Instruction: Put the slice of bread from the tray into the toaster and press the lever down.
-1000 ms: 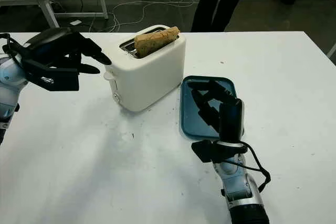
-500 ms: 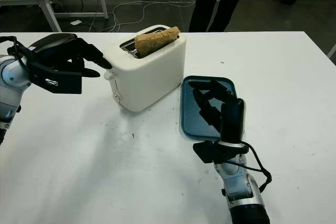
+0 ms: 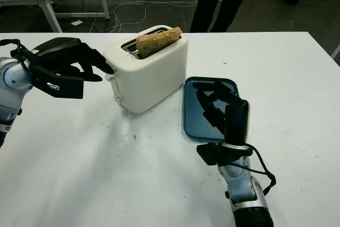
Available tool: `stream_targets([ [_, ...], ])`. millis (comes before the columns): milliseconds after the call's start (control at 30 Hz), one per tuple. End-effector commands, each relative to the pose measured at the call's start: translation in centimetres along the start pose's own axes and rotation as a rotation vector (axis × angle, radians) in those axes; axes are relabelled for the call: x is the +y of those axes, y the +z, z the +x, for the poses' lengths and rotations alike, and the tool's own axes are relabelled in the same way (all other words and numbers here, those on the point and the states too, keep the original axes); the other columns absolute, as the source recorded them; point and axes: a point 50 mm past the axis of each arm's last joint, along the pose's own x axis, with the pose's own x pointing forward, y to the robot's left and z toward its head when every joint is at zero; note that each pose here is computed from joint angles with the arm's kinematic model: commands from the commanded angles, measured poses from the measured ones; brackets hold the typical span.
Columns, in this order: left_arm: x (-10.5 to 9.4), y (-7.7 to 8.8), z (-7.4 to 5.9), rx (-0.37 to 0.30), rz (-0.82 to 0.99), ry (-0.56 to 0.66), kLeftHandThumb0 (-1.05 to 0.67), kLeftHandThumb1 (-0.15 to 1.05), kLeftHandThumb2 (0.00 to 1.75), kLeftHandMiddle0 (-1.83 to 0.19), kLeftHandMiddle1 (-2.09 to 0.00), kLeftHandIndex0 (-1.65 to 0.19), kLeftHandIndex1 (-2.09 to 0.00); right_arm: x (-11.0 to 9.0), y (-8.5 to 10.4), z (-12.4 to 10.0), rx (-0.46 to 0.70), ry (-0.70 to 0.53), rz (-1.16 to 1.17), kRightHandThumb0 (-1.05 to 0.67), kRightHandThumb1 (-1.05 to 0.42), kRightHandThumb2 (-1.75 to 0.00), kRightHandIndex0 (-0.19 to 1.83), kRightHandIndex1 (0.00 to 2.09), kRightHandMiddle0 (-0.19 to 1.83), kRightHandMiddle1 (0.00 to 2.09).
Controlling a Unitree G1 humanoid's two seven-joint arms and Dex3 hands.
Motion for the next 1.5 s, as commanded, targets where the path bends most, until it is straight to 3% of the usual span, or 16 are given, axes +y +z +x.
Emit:
stream_targets([
  [0,-0.6,-0.4,0.0,0.037,0.008,-0.039,-0.20,0.89,0.37,-0.73,-0.58,-0.97,-0.01,0.0,0.1,0.0,-0.016,-0.012,0.021,-0.34,-0.92,-0.25,0.90,1.35,0.99,0.61],
  [533,-1.3,-0.5,0.4,0.067,0.034,-0.044,-0.17,0.90,0.36,-0.76,-0.49,-0.88,0.00,-0.1,0.0,0.0,-0.021,-0.009,0.027,-0.34,-0.92,-0.24,0.90,1.35,0.97,0.63],
  [600,-1.3,-0.5,0.3,0.067,0.031,-0.041,-0.17,0.90,0.37,-0.85,-0.54,-0.89,-0.01,-0.1,0.0,0.0,-0.022,-0.007,0.024,-0.34,-0.92,-0.24,0.89,1.35,0.97,0.64],
  [1033,-1.2,-0.5,0.5,0.057,0.038,-0.048,-0.19,0.91,0.36,-0.77,-0.49,-0.87,0.00,-0.1,-0.1,-0.1,-0.028,-0.009,0.028,-0.34,-0.92,-0.24,0.89,1.40,0.96,0.69],
  [1200,-1.8,-0.3,0.7,0.058,0.028,-0.041,-0.18,0.92,0.34,-0.84,-0.52,-0.91,-0.02,-0.1,-0.1,-0.1,-0.031,-0.013,0.028,-0.34,-0.92,-0.24,0.88,1.45,0.95,0.73],
  [1300,-3.8,0.3,1.2,0.079,0.069,-0.071,-0.17,0.92,0.33,-0.79,-0.48,-0.86,0.00,-0.3,-0.1,-0.2,-0.029,-0.015,0.020,-0.34,-0.92,-0.24,0.86,1.52,0.93,0.78],
  [1333,-4.7,0.7,1.4,0.098,0.119,-0.082,-0.18,0.92,0.29,-0.85,-0.70,-0.84,0.00,-0.4,-0.1,-0.2,-0.027,-0.016,0.018,-0.35,-0.92,-0.24,0.85,1.54,0.92,0.81],
  [1367,-6.6,1.2,2.0,0.131,0.158,-0.098,-0.20,0.92,0.25,-0.86,-1.01,-0.82,0.00,-0.5,-0.1,-0.2,-0.026,-0.017,0.020,-0.35,-0.92,-0.24,0.84,1.57,0.91,0.83],
  [1400,-9.3,2.1,2.7,0.160,0.194,-0.150,-0.21,0.92,0.21,-0.91,-1.14,-0.83,-0.01,-0.7,-0.2,-0.2,-0.026,-0.018,0.016,-0.35,-0.92,-0.24,0.84,1.58,0.90,0.85],
  [1433,-12.4,3.3,3.5,0.189,0.196,-0.210,-0.23,0.92,0.25,-0.90,-1.14,-0.98,-0.08,-0.9,-0.2,-0.3,-0.027,-0.019,0.011,-0.36,-0.92,-0.24,0.82,1.61,0.88,0.90],
  [1467,-14.8,4.4,4.1,0.210,0.187,-0.254,-0.25,0.92,0.27,-0.90,-0.99,-1.04,-0.09,-1.0,-0.3,-0.2,-0.027,-0.020,0.008,-0.36,-0.92,-0.25,0.81,1.63,0.86,0.96],
])
